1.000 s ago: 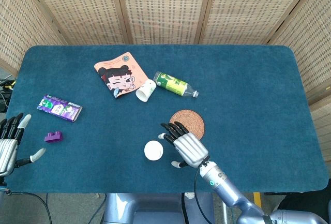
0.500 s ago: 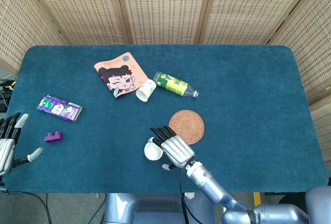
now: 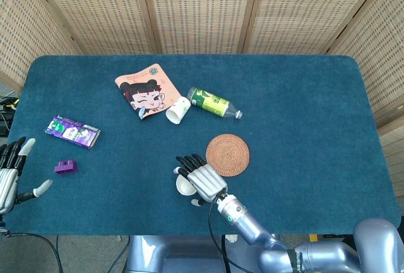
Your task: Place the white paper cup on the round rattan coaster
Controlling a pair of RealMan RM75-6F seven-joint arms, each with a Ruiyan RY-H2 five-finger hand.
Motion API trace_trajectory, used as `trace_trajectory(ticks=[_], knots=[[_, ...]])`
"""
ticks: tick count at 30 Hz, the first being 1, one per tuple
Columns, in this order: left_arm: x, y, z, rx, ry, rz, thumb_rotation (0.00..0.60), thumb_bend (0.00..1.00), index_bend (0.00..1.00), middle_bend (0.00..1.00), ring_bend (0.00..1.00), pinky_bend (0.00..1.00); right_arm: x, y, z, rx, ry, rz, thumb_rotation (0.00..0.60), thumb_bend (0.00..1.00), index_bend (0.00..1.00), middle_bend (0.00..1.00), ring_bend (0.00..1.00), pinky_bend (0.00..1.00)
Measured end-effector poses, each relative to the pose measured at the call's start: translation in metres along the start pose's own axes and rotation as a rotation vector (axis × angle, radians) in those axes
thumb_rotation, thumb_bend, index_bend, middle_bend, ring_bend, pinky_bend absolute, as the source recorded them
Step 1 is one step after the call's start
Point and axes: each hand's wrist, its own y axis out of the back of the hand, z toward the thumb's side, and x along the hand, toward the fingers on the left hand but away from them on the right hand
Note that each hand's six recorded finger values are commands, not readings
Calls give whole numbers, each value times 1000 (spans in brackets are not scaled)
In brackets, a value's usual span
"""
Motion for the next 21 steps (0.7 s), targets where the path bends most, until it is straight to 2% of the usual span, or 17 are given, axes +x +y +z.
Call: trace_trajectory(ticks=[9,14,18,21], knots=[[0,-3,3,8,-10,-8,0,57,0,0,0,0,-4,-3,-9,26,-32,17,600,34,207,0,0,0],[0,-3,4,10,-14,-8,0,57,0,0,0,0,-4,-10,-15,18,-48,35,600,35,240,18,0,44],[-1,-4,4,11,-14,-9,0,57,0,0,0,0,-4,-14,-16,9,-49,42,600,34,288,77,4,109],[0,-4,4,10,-14,-11,0,56,0,0,0,0,-4,-14,-16,9,-45,35,600,34,356,158,61,172]])
